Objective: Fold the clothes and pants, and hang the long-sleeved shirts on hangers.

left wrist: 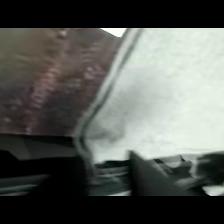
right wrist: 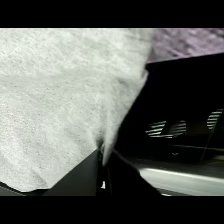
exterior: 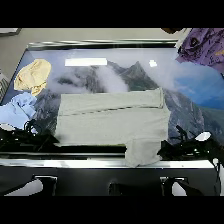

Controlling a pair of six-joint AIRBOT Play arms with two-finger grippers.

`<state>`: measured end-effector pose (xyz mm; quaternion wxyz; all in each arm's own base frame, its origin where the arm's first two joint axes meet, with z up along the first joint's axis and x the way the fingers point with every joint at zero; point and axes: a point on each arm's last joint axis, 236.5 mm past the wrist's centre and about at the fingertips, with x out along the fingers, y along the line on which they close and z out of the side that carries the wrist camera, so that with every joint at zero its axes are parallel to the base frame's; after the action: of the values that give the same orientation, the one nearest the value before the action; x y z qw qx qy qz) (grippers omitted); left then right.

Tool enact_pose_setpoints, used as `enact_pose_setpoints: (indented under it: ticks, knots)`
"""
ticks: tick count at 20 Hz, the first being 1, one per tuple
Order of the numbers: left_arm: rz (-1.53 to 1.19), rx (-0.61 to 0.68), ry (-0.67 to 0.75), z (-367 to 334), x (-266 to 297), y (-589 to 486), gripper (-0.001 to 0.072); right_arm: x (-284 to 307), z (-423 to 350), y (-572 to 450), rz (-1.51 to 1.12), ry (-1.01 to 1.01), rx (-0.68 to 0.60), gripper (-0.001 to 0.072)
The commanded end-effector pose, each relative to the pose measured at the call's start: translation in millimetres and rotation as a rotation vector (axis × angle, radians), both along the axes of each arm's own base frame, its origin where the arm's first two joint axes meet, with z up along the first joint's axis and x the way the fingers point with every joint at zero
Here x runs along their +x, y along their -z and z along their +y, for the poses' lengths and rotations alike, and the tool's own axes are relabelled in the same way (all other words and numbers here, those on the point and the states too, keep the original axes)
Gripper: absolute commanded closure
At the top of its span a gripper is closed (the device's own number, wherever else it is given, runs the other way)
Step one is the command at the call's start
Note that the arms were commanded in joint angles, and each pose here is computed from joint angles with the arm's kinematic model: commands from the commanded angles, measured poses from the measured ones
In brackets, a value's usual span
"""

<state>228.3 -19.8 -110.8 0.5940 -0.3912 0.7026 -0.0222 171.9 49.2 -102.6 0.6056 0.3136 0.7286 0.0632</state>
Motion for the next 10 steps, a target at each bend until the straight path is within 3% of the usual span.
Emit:
enact_pose_setpoints:
  ticks: [1, 4, 10]
  knots:
    - [0.003, 0.0, 0.029, -7.2, 1.6, 5.6, 0.0689, 1.1, 0.4, -4.0, -0.012, -0.003, 0.0, 0.0677]
    - [0.033, 0.007, 0.02, -4.5, -2.2, -7.5, 0.0691, 8.1, -10.4, -18.5, -0.052, 0.002, -0.058, 0.0678]
    - [0.075, 0.286, -0.066, 38.5, -33.4, -49.1, 0.0691, -14.9, -43.8, -72.7, -0.048, 0.042, -0.263, 0.0679]
